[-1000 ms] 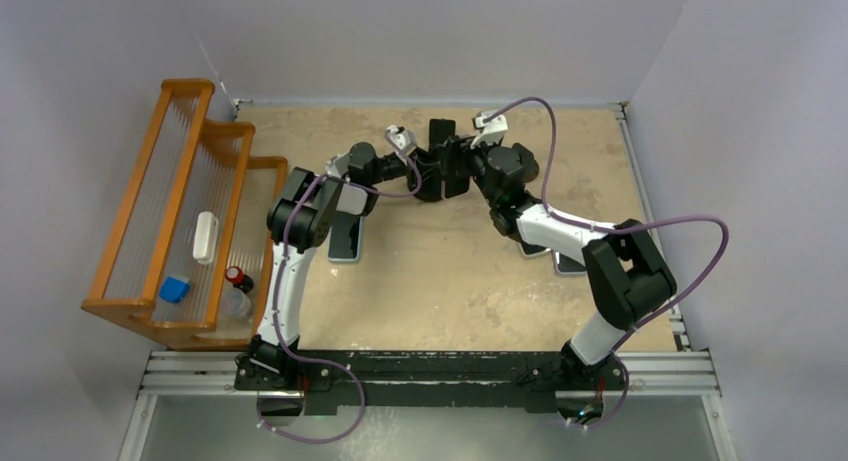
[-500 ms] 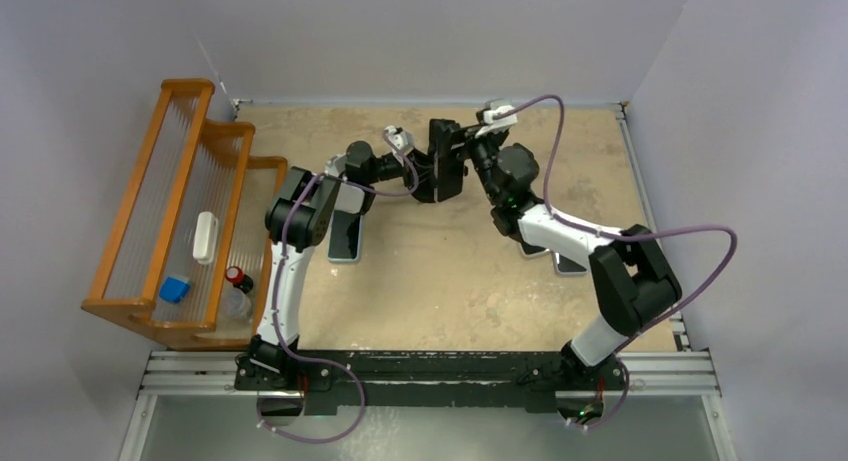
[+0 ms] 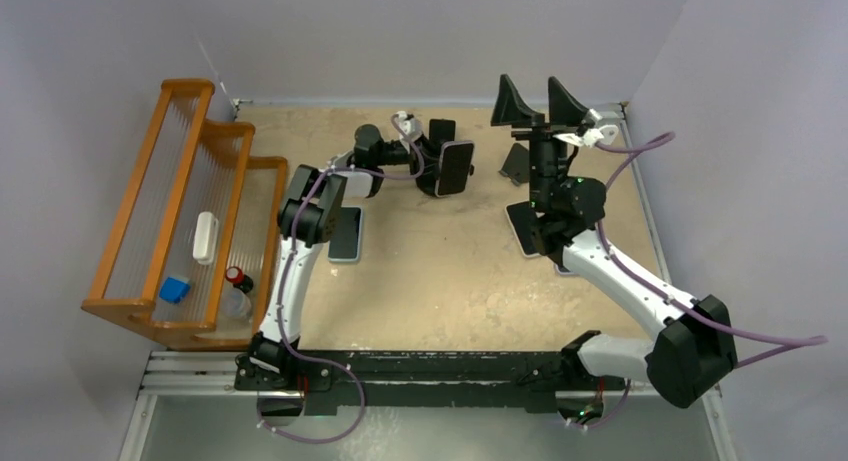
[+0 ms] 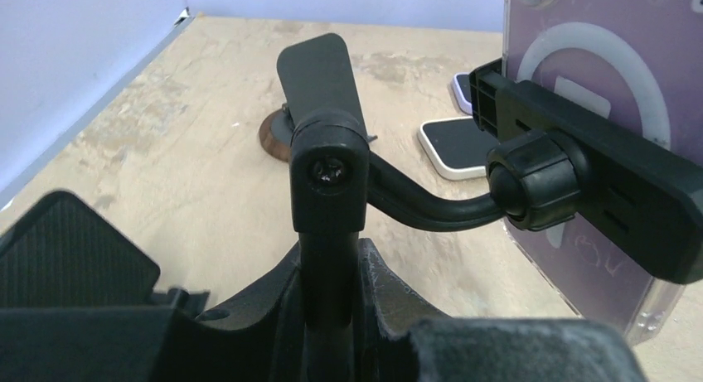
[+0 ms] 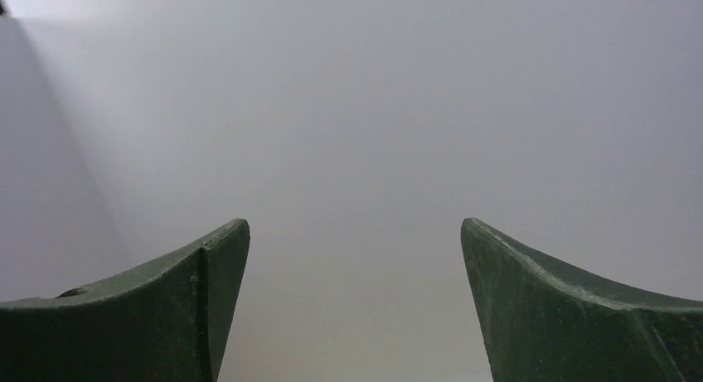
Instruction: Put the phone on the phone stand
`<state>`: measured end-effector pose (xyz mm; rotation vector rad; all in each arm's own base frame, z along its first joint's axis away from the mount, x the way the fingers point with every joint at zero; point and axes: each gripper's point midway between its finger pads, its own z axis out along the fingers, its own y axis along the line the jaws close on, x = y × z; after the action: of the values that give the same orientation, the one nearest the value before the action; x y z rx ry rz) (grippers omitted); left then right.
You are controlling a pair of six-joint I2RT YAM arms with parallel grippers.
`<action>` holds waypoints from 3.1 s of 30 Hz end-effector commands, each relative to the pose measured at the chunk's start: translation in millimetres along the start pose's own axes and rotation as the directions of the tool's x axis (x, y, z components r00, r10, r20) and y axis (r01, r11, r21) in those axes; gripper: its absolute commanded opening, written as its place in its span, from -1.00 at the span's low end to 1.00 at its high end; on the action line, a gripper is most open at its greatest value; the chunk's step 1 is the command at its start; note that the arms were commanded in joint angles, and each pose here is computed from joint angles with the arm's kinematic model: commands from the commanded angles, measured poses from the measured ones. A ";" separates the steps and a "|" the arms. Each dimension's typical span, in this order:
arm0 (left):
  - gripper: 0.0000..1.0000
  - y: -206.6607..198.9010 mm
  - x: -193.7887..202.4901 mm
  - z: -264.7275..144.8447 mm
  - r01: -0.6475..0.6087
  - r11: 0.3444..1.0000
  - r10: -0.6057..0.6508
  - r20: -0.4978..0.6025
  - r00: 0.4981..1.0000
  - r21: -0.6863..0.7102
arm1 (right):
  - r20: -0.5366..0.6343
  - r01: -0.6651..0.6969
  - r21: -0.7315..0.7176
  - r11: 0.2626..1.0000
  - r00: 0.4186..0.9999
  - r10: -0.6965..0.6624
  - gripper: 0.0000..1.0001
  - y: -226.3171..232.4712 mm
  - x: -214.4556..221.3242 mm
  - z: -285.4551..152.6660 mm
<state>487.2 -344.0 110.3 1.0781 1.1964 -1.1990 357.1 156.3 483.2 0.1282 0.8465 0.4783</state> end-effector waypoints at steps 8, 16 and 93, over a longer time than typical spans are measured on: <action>-1.00 -4.5 -14.2 59.3 0.035 0.985 -0.042 0.036 0.998 0.168 | -0.130 0.042 0.308 0.951 0.992 -0.002 0.97 -81.0 40.1 -41.4; -1.00 -12.1 -9.1 85.3 0.042 0.981 -0.051 0.044 0.998 0.188 | -0.148 0.029 0.396 0.918 0.989 0.033 0.97 -118.1 45.9 -42.9; 0.27 109.2 -125.1 -203.0 0.062 0.794 -0.267 -0.256 0.929 -0.604 | -0.994 0.348 0.108 0.931 0.044 0.098 0.95 -198.5 273.3 -253.6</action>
<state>579.6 -123.6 194.0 0.6663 1.8845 -0.7068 391.7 76.0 61.6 0.0401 2.4396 0.0944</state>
